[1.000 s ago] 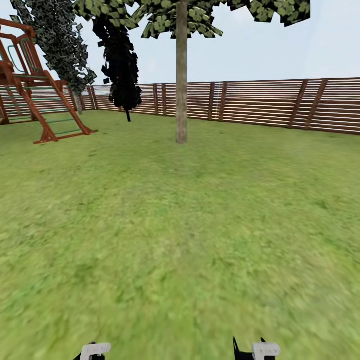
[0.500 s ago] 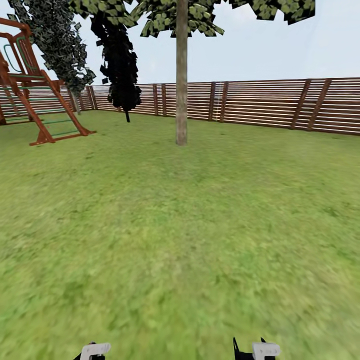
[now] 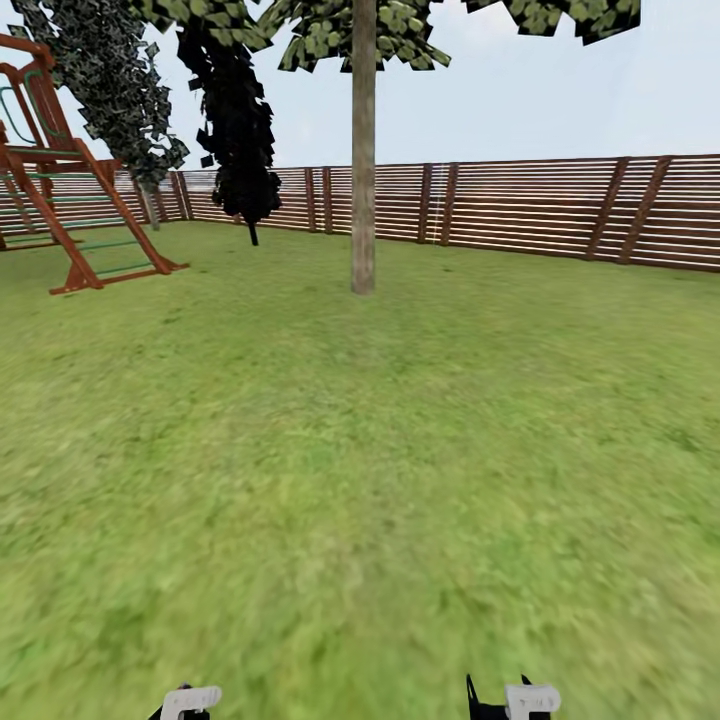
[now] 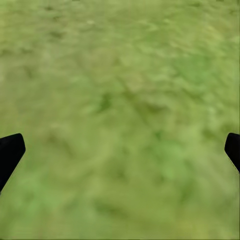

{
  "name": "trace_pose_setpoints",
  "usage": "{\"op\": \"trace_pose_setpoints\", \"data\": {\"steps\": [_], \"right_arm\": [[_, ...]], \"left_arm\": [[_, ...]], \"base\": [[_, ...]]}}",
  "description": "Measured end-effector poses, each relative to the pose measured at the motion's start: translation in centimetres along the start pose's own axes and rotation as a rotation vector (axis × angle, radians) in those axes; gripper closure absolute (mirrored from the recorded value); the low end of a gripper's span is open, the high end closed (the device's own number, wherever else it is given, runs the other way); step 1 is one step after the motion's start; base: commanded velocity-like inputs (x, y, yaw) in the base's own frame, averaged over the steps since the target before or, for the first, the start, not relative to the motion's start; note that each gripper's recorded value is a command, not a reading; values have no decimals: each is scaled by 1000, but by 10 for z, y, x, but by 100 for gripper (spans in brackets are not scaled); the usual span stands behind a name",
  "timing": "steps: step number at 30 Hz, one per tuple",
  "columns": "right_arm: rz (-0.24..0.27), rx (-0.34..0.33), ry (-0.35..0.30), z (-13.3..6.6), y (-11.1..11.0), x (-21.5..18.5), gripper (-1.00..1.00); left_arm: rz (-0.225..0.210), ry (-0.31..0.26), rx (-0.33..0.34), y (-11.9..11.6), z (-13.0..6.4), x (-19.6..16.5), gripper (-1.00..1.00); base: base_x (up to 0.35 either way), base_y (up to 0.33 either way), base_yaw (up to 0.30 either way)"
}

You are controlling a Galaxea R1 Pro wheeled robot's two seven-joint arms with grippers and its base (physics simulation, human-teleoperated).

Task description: In the garden, pick up the pesticide atomizer on the floor and spray pesticide onto both trees until each tree trunk is fully covered.

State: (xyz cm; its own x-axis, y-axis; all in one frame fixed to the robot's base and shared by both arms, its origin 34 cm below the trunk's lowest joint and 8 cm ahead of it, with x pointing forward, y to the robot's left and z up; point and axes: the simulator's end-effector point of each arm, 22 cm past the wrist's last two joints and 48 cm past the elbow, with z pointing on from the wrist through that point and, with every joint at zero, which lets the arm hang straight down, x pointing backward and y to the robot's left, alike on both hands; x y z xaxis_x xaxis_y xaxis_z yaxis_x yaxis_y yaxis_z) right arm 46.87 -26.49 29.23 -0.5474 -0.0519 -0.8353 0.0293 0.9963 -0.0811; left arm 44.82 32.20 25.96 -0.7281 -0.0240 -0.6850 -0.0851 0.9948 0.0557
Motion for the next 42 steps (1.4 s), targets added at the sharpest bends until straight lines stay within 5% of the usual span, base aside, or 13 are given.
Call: {"op": "trace_pose_setpoints", "data": {"steps": [42], "right_arm": [[0,0,0,0,0,0,-100]], "left_arm": [[0,0,0,0,0,0,100]], "base": [[338,0,0]]}}
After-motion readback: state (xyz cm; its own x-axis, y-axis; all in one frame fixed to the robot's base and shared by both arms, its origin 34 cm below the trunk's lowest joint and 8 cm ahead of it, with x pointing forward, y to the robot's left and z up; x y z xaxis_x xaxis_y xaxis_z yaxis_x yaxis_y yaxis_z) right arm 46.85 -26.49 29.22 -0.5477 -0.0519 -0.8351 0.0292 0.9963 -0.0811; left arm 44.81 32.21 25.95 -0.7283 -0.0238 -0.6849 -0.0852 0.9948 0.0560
